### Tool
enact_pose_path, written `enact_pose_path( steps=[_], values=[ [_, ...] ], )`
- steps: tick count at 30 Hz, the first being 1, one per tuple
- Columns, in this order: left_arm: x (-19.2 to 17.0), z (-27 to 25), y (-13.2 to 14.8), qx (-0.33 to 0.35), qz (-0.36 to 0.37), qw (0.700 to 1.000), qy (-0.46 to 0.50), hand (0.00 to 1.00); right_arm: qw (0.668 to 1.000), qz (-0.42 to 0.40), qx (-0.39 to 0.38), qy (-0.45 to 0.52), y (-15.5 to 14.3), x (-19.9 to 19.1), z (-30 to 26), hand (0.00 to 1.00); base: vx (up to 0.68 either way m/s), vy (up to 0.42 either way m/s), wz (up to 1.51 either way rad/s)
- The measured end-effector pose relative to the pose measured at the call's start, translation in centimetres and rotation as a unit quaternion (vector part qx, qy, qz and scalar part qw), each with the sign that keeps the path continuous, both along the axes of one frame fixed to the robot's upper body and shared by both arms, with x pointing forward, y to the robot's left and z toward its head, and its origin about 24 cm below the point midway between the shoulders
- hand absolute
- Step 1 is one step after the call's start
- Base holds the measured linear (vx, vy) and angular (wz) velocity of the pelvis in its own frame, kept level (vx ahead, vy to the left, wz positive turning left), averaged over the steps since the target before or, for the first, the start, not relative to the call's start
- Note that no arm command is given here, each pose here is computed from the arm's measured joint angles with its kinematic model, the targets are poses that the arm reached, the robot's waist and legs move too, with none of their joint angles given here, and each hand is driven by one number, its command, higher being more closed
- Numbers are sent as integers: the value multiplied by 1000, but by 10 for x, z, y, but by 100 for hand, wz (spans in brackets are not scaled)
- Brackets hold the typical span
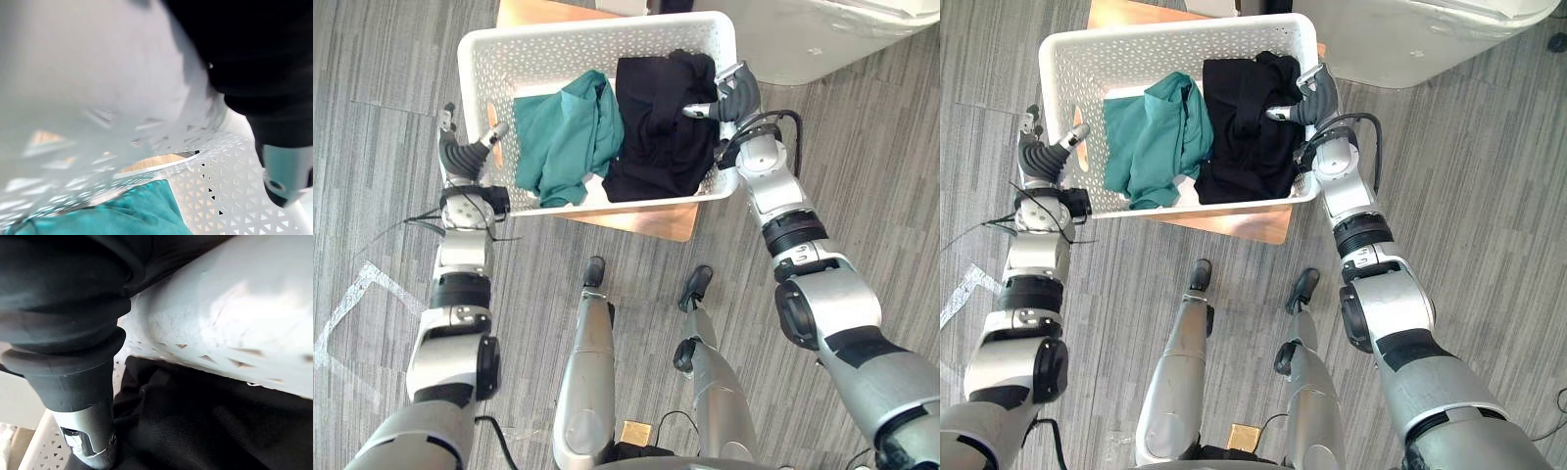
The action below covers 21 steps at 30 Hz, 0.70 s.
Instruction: Pick up the laundry basket with both hands and put the clothes into the washing machine.
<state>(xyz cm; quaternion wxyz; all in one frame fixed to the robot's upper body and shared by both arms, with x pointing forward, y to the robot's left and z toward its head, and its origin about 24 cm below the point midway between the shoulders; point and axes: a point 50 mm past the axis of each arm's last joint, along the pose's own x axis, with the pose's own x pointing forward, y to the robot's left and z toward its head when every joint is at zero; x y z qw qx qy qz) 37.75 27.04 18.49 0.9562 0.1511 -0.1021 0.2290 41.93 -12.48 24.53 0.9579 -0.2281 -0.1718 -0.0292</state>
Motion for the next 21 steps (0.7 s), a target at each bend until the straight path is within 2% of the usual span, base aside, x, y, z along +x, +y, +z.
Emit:
enact_pose_path(
  steps=[13,21],
  values=[
    [19,12,5,59,-33,992,108,100,991,-17,-42,122,0,6,-45,100,-8,20,0],
    [23,16,5,74,-28,987,140,100,986,-2,-61,157,3,6,-56,100,9,2,-1]
  ],
)
